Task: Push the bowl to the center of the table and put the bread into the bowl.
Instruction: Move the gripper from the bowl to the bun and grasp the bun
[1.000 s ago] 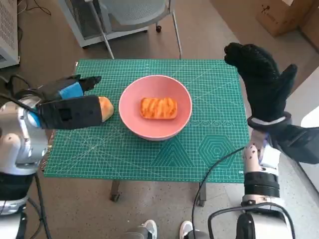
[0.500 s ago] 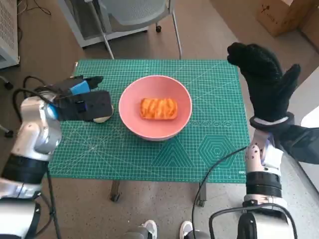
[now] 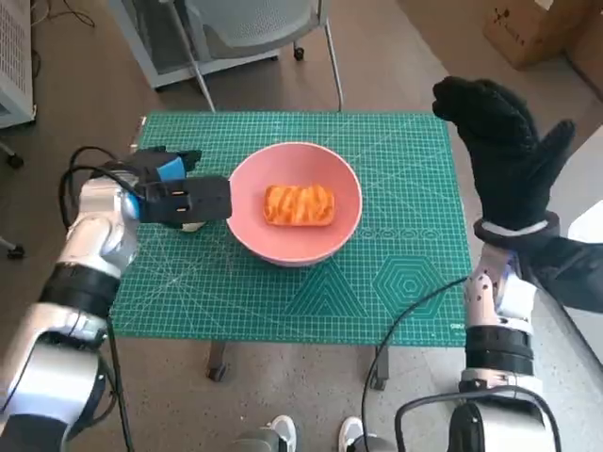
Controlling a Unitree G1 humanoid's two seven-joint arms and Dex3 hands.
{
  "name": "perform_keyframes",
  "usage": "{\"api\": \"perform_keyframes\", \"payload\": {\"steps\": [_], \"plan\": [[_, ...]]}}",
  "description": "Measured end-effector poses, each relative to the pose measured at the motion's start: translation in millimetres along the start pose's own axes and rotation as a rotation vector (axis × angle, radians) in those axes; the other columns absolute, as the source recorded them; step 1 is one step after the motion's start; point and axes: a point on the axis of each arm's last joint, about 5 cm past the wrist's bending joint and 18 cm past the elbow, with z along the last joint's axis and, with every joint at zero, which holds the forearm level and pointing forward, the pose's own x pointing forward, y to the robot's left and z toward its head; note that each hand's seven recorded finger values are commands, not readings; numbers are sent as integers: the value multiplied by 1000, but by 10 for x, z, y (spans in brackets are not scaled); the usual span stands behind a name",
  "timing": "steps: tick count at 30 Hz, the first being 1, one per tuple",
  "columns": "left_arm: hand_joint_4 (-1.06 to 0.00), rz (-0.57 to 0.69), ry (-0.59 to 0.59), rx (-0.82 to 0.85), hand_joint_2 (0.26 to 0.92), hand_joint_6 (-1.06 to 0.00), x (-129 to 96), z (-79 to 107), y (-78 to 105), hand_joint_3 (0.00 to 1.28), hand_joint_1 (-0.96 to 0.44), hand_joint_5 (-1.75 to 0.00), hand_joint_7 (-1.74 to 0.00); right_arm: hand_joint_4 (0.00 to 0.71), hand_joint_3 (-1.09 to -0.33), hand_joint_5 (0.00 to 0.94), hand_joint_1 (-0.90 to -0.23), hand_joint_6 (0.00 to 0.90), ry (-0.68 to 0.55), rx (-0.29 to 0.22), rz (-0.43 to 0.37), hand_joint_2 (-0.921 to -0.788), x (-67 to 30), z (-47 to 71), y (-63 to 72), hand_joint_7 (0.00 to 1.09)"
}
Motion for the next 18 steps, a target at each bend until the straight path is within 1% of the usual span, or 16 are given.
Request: {"api": "perform_keyframes", "payload": {"steps": [8, 17, 18], "plan": [[-5, -39, 3, 31, 720, -180, 93, 43, -164, 15, -246, -2, -27, 261, -573, 3, -643, 425, -1, -4, -7, -921, -7, 12, -1, 12], [-62, -60, 1, 55, 747, -263, 120, 45, -234, 20, -195, -16, -45, 260, -576, 1, -638, 425, 0, -8, -11, -921, -11, 24, -7, 10], [-79, -62, 2, 57, 759, -284, 121, 43, -235, 23, -172, -16, -45, 260, -576, 1, -637, 424, 0, -8, -11, -921, -12, 26, -8, 9]]}}
